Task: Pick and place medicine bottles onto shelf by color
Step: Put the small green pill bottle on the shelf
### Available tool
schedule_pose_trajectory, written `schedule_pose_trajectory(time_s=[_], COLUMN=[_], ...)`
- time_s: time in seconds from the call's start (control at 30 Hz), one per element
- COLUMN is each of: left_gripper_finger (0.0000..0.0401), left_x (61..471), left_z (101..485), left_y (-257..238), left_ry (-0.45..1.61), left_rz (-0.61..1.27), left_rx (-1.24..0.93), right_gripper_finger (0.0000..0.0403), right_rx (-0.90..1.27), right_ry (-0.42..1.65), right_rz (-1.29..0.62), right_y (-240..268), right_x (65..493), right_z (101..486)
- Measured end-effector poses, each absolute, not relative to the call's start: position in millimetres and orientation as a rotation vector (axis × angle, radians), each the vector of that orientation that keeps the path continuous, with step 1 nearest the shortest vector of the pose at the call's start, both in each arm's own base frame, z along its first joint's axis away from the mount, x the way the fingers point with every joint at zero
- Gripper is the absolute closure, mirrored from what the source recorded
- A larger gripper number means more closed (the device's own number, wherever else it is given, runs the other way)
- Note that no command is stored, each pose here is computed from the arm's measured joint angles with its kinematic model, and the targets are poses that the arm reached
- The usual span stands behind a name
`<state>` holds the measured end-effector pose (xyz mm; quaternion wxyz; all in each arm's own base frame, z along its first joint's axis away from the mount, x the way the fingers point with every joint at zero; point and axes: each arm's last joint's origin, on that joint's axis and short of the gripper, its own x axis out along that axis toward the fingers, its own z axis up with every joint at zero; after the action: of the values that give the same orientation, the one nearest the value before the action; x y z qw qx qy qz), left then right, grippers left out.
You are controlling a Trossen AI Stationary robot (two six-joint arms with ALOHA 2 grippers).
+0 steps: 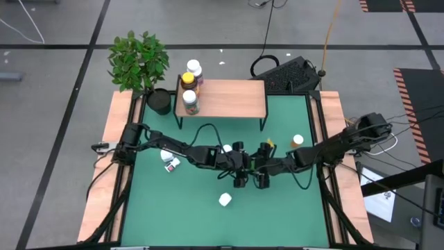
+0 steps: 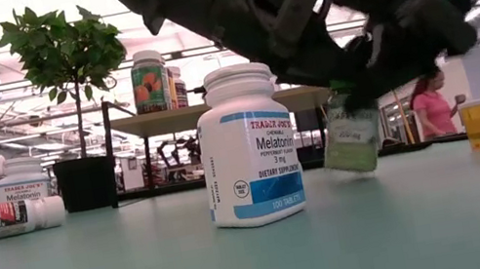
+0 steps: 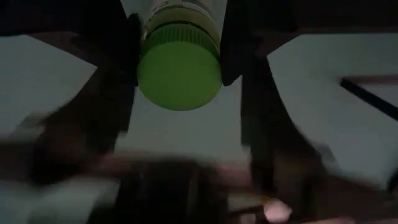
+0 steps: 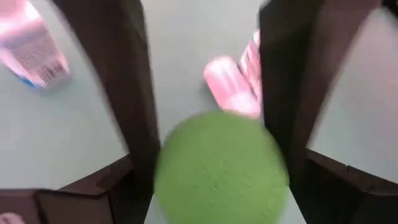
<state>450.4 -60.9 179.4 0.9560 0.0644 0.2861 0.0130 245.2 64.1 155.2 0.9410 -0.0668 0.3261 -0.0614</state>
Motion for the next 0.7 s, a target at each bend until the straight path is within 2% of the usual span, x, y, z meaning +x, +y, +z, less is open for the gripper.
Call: schedule_pose_trajectory(time_s=[0.23, 0.37, 0.53, 0.7], left_gripper_finger=[0.0187, 0.0193, 0.0204, 0.019], left_x=[450.7, 448.7, 439.2, 422.6], left_z=[179.4, 186.6, 212.9, 252.1], left_y=[-53.6, -48.5, -37.4, -22.1], left_ry=[0.586, 0.585, 0.573, 0.537], left_rz=[0.049, 0.061, 0.091, 0.128], left_rx=[0.1, 0.084, 0.059, 0.044], right_gripper_finger=[0.0087, 0.0087, 0.0087, 0.0087], right_rx=[-0.084, -0.031, 0.036, 0.074], right_ry=[0.637, 0.602, 0.551, 0.486], right_rz=[-0.106, -0.107, -0.185, -0.253], right_y=[66.7, 64.2, 56.2, 50.7], right_x=[223.4, 208.5, 191.9, 182.2], right_z=[166.1, 168.5, 166.6, 160.8])
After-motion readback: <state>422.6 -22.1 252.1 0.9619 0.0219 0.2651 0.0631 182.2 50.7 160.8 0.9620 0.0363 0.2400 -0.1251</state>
